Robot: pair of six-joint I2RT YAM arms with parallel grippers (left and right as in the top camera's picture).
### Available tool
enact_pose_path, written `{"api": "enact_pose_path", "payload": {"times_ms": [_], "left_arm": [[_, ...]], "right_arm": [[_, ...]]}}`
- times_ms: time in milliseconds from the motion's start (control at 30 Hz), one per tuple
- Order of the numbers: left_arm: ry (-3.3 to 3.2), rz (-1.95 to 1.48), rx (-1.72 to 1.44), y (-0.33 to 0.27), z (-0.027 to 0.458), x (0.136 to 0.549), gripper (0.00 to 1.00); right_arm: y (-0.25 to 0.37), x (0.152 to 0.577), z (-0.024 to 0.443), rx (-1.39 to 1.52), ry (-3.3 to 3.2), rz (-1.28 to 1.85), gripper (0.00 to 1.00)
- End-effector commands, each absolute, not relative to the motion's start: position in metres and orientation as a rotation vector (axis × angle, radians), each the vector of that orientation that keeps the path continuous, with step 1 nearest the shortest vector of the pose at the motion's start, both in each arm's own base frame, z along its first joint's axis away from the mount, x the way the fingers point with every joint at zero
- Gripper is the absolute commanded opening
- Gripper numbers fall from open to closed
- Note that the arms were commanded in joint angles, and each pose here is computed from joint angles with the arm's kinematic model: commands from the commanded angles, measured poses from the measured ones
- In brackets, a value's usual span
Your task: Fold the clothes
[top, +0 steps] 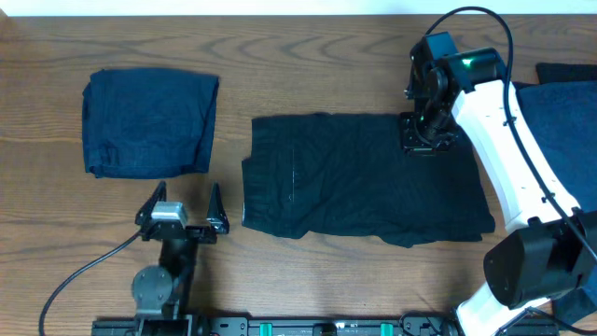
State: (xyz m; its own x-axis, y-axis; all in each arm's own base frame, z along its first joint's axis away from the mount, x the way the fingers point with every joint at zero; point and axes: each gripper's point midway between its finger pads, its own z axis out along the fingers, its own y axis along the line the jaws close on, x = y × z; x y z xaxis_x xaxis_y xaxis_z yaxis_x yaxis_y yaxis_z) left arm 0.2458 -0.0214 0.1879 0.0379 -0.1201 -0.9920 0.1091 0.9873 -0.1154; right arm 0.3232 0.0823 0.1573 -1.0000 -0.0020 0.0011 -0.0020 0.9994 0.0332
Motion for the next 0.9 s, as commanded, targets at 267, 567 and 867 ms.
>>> {"api": "enact_pose_path", "payload": {"times_ms": [267, 567, 867], "left_arm": [[1.605, -0.331, 0.105, -0.050, 0.302, 0.222, 0.98], [2.235, -0.360, 0.022, -0.053, 0.339, 0.271, 0.98], [2.590, -0.359, -0.038, -0.055, 0.283, 0.351, 0.98]], "right_arm": [[0.061, 0.335, 0.161, -0.086, -3.192, -0.042, 0.15], [0.061, 0.336, 0.161, -0.086, -3.196, -0.043, 0.16], [0.062, 0.337, 0.161, -0.086, -3.201, -0.044, 0.18]]}}
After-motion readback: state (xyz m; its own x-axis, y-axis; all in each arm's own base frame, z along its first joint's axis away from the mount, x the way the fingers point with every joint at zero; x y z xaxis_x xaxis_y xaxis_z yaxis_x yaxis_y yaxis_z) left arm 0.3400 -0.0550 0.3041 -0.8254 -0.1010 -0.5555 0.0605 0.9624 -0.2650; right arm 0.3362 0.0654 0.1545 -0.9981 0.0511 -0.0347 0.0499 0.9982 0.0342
